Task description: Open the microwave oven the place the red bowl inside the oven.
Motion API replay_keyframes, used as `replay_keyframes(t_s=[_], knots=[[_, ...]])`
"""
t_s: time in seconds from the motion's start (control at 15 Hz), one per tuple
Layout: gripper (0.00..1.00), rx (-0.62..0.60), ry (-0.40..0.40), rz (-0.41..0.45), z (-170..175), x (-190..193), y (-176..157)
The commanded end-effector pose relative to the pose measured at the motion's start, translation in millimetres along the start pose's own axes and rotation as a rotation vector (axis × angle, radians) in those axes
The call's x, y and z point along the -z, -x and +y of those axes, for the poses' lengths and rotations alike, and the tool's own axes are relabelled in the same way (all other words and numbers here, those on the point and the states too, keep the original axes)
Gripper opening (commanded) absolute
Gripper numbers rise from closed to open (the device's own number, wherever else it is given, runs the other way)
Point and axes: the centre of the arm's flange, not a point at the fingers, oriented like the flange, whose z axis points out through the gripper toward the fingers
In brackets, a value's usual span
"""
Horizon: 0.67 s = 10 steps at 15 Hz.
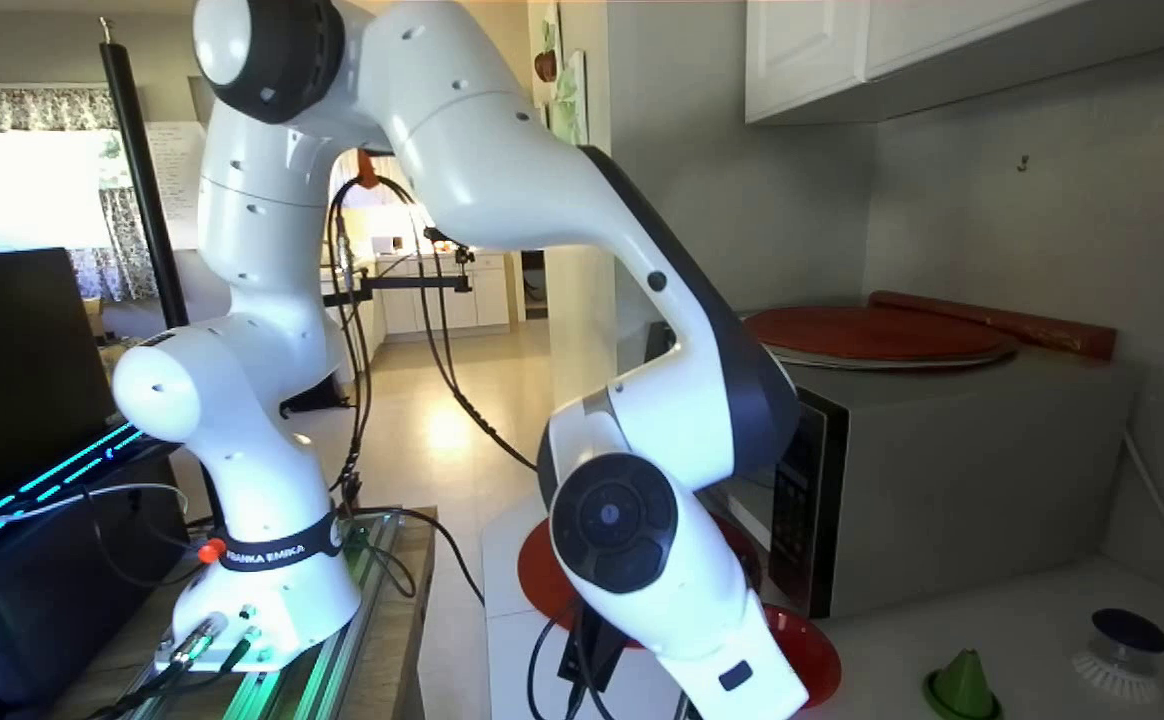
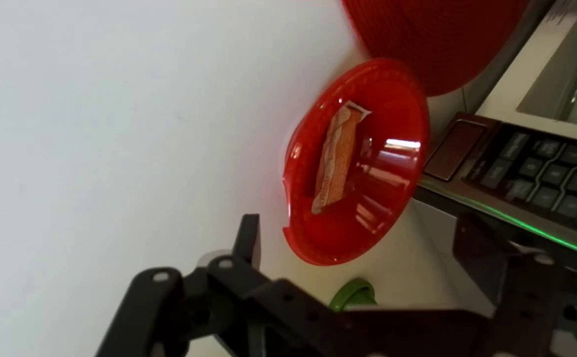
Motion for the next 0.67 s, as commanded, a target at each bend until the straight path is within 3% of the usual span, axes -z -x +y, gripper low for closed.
replay_keyframes(t_s=[0.0,0.6], knots=[[1.0,0.056,0.01,-0.038,-30,64,27],[1.0,0.111,-0.215,-0.228,-134,68,60]])
